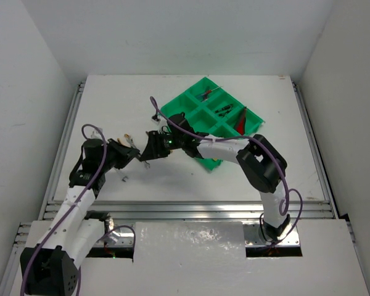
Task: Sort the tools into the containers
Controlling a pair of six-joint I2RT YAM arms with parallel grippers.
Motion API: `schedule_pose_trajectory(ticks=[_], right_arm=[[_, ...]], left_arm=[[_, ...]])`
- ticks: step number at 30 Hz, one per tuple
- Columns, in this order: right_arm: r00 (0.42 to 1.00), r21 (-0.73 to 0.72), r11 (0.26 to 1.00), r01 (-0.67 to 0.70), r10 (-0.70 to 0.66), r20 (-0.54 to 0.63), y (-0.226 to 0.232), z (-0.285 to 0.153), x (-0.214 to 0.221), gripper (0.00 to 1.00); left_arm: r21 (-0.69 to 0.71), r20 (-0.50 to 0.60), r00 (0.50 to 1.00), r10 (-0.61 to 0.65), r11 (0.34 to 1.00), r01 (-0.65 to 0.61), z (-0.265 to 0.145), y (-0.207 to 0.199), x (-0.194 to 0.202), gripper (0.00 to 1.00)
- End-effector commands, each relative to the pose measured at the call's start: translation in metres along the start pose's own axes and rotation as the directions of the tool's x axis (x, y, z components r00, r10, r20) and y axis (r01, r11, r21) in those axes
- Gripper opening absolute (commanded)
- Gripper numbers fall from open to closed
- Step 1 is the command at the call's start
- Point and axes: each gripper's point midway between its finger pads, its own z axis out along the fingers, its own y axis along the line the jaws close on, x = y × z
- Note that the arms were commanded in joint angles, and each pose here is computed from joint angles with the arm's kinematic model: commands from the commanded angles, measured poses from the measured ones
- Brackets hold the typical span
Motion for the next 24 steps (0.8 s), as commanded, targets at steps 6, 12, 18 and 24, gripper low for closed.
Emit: schedule_pose_trajectory(ticks=[6,12,18,24], right_arm=[[0.998,-0.091,0.994,0.055,-0.052,0.039,0.038,0.016,-0.019,0.17],[0.988,0.065,0.997,-0.046,0.036,0.15,0.002,-0.023,-0.029,0.0],[0.921,0.356,0.896,-0.267,0.128,0.369,-0.09,-0.097,-0.047,0.0],[0.869,0.493,0.778,-0.391,0.135,0.476,-0.142,-0.146,-0.066,0.0]], left_arm=[[0.179,0.003,1.0,0.028,0.983,-0.028,-0.004,-0.044,-0.006,0.0],[-0.073,0.107,0.985,0.139,0.989,-0.132,-0.014,-0.031,-0.043,1.0],[-0.207,0.261,0.929,0.262,0.955,-0.211,-0.049,-0.039,-0.085,1.0],[-0.241,0.204,0.936,0.288,0.941,-0.237,-0.039,-0.025,-0.078,1.0]])
